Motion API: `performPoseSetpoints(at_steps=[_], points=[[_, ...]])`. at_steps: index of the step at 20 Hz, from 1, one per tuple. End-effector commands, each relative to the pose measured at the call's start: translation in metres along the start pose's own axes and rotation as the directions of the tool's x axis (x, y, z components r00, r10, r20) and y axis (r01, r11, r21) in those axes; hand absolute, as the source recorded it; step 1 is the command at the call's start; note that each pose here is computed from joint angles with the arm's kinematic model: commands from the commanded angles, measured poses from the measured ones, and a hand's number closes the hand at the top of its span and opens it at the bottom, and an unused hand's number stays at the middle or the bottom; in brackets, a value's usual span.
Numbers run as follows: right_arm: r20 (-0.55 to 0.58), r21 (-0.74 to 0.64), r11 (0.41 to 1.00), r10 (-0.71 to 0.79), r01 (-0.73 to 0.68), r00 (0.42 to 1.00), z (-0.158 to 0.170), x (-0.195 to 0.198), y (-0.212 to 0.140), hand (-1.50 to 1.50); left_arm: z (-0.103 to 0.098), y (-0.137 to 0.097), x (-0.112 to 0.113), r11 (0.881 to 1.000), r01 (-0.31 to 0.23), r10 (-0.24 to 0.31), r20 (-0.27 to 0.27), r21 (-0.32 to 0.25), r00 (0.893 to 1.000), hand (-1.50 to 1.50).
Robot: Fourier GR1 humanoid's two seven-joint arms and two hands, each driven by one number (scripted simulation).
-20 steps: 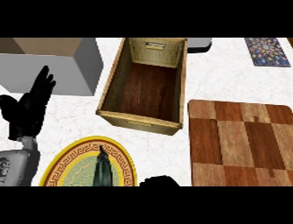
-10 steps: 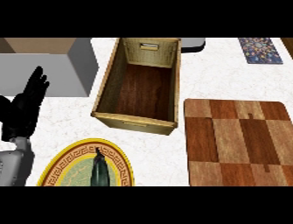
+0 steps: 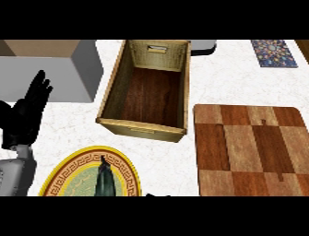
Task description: Pick the cupcake from the cutting board and place it in the basket
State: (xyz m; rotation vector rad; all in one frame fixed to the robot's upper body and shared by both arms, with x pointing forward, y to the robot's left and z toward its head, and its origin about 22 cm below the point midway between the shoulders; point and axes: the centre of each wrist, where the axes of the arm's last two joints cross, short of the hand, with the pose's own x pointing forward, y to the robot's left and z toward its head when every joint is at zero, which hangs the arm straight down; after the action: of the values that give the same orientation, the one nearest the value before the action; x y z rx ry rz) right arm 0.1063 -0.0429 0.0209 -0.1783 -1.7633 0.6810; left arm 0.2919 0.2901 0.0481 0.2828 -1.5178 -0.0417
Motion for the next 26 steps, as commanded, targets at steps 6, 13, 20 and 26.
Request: performPoseSetpoints(at_steps=[6, 13, 20, 26], points=[[0.064, -0.182, 0.973, -0.135, 0.144, 0.989, -0.035, 0.057, -0.019, 1.5, -0.001, 0.001, 0.001, 1.0, -0.002, 0.002, 0.003, -0.001, 1.0, 0.0], [0.006, -0.259, 0.966, -0.022, 0.023, 1.0, -0.052, 0.048, -0.022, 1.5, 0.003, -0.003, 0.0, 1.0, -0.007, 0.007, -0.002, -0.03, 1.0, 0.0], [-0.046, -0.264, 0.959, 0.09, -0.099, 0.995, -0.062, 0.05, -0.024, 1.5, -0.002, -0.007, 0.005, 1.0, 0.002, -0.001, 0.017, -0.03, 1.0, 0.0], [-0.127, -0.297, 0.944, 0.111, -0.145, 0.986, -0.079, 0.055, -0.036, 1.5, -0.006, -0.013, 0.011, 0.999, 0.005, -0.004, 0.023, -0.048, 1.0, 0.0]])
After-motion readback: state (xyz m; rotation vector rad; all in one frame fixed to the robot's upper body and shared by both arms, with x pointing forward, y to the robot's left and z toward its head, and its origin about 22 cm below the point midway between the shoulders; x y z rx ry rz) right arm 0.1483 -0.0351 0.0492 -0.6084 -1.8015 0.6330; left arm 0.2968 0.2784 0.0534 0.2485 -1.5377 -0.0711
